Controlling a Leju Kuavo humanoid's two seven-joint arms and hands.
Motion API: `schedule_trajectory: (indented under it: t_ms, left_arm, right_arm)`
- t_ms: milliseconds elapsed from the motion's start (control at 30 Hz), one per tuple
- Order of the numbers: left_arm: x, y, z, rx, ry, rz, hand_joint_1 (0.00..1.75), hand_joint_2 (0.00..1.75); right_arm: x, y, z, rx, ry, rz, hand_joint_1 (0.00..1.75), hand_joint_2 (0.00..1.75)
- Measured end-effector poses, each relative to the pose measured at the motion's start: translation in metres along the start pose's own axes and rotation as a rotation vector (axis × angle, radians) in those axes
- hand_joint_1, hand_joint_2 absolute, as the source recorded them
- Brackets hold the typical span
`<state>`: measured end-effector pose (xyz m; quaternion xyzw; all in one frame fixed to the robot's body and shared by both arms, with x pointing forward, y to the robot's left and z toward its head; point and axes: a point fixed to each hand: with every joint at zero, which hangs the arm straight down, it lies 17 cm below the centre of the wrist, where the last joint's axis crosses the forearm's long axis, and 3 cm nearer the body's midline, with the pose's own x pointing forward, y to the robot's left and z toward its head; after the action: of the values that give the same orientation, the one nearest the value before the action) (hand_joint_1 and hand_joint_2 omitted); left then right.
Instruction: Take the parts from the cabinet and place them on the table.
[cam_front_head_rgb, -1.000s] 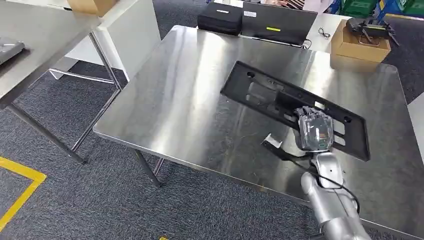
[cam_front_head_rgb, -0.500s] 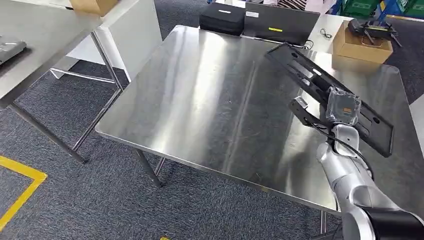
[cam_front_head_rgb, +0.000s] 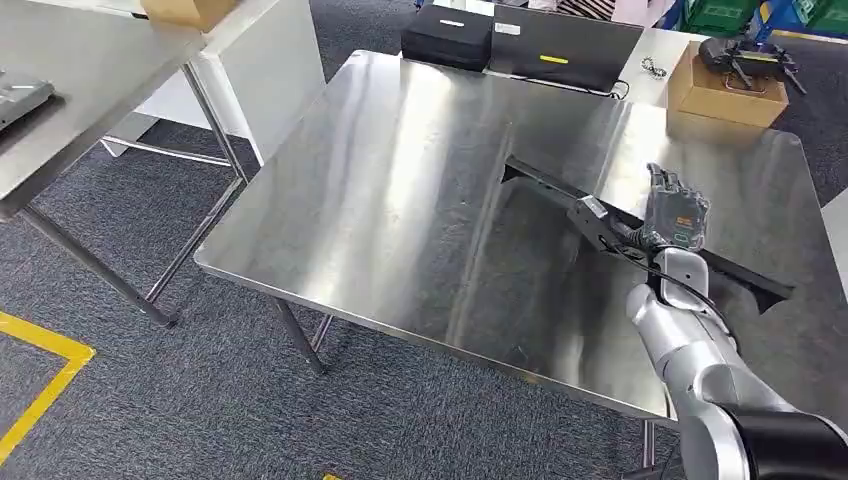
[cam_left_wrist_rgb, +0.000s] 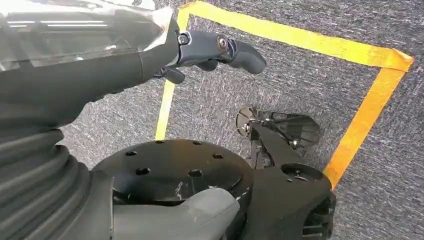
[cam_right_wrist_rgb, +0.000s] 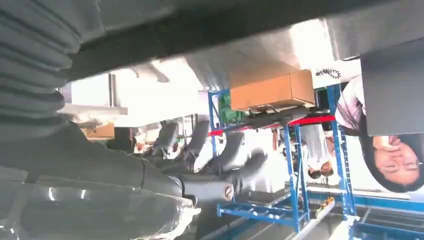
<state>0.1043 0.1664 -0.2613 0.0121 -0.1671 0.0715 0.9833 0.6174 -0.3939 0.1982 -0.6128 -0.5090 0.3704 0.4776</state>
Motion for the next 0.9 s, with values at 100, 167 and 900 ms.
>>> schedule_trajectory:
  t_ms: [100, 167, 900]
  left_arm:
    - [0.000, 0.000, 0.000, -0.002, 0.005, -0.005, 0.00, 1.75]
    - [-0.001, 0.000, 0.000, -0.002, 0.008, -0.006, 0.00, 1.75]
    - [-0.001, 0.002, -0.001, -0.022, 0.012, 0.004, 0.00, 1.75]
  right_arm:
    - [0.003, 0.000, 0.000, -0.001, -0.010, 0.004, 0.00, 0.00]
    - [0.004, -0.001, 0.000, -0.001, -0.011, 0.003, 0.00, 0.00]
    - [0.033, 0.010, -0.008, 0.152, -0.069, -0.058, 0.00, 0.00]
